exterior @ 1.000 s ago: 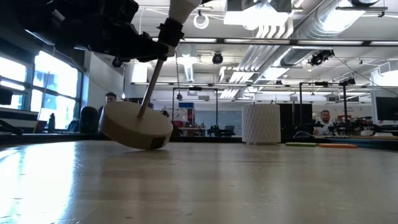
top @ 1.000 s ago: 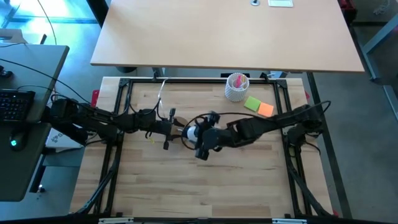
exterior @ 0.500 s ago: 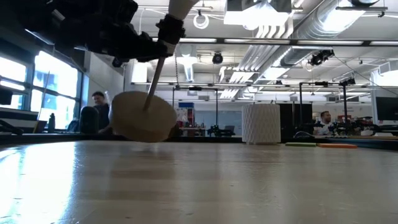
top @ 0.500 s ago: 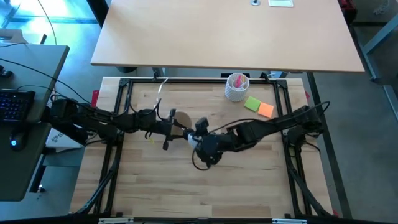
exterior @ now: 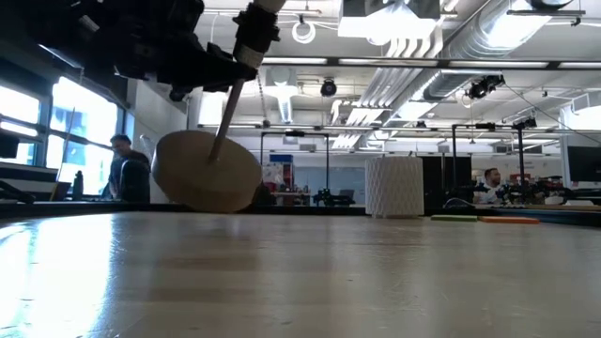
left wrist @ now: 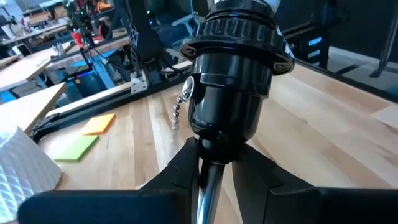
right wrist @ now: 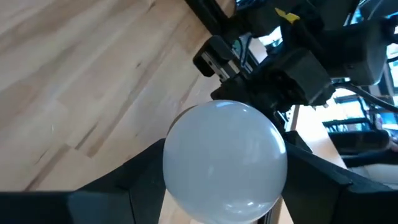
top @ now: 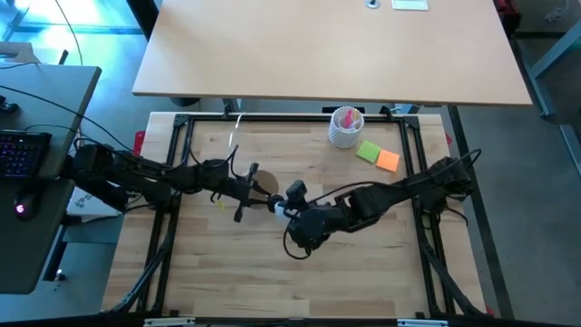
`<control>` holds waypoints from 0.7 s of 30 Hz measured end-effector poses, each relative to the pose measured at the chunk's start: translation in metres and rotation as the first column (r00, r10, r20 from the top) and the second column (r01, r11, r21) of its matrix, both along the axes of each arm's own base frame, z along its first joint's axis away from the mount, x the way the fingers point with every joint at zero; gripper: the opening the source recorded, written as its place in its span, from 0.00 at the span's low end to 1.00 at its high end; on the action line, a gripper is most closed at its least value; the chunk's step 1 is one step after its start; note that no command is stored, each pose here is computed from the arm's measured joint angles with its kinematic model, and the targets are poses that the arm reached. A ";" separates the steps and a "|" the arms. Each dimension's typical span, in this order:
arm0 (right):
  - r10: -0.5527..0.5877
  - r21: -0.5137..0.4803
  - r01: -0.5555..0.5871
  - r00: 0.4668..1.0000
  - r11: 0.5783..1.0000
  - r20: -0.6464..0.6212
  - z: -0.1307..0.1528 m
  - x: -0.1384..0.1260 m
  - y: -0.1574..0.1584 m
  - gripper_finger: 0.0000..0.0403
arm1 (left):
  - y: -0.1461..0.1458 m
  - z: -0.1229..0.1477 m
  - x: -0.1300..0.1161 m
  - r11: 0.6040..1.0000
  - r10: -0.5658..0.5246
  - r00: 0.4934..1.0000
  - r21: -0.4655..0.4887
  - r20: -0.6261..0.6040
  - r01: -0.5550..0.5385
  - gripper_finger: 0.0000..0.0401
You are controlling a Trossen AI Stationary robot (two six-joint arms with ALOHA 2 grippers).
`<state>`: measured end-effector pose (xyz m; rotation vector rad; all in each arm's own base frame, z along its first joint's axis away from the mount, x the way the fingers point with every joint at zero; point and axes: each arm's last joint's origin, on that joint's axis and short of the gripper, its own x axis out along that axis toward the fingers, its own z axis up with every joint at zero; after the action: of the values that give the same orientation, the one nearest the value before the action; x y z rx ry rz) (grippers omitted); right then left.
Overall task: Screw lightbulb
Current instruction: Remove the white lightbulb from the desk lamp
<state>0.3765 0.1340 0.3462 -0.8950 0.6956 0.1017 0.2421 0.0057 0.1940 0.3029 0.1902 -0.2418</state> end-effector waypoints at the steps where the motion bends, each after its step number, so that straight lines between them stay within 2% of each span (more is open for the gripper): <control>1: 0.000 -0.001 0.000 1.000 1.000 0.005 0.000 -0.001 0.003 0.63 | 0.001 0.000 0.000 1.000 -0.006 1.000 -0.002 0.001 0.006 0.14; 4: -0.040 0.024 0.039 0.999 0.999 0.027 0.001 -0.002 0.006 0.63 | 0.003 0.001 0.000 1.000 0.004 1.000 -0.024 0.005 -0.004 0.14; 8: -0.170 0.161 0.160 0.984 0.974 0.045 0.002 -0.001 -0.003 0.63 | 0.006 0.002 0.000 0.998 0.031 0.999 -0.056 0.010 -0.030 0.16; 11: -0.248 0.238 0.231 0.968 0.943 0.042 0.002 0.001 -0.012 0.63 | 0.008 0.001 0.000 0.994 0.066 0.998 -0.091 0.000 -0.066 0.33; 16: -0.302 0.289 0.282 0.953 0.915 0.025 0.001 0.005 -0.024 0.63 | 0.009 0.001 0.000 0.991 0.076 0.997 -0.114 -0.006 -0.076 0.61; 18: -0.314 0.301 0.293 0.949 0.907 0.024 0.001 0.006 -0.028 0.63 | 0.008 0.002 0.001 0.991 0.074 0.997 -0.116 0.016 -0.071 0.67; 21: -0.323 0.299 0.302 0.946 0.905 0.022 0.001 0.007 -0.032 0.63 | 0.005 0.004 0.004 0.991 0.088 0.994 -0.111 0.061 -0.081 0.70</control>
<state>0.3833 0.1018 0.3470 -0.4922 0.7284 -0.1128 0.2465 0.0105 0.1979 0.1944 0.1243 -0.1570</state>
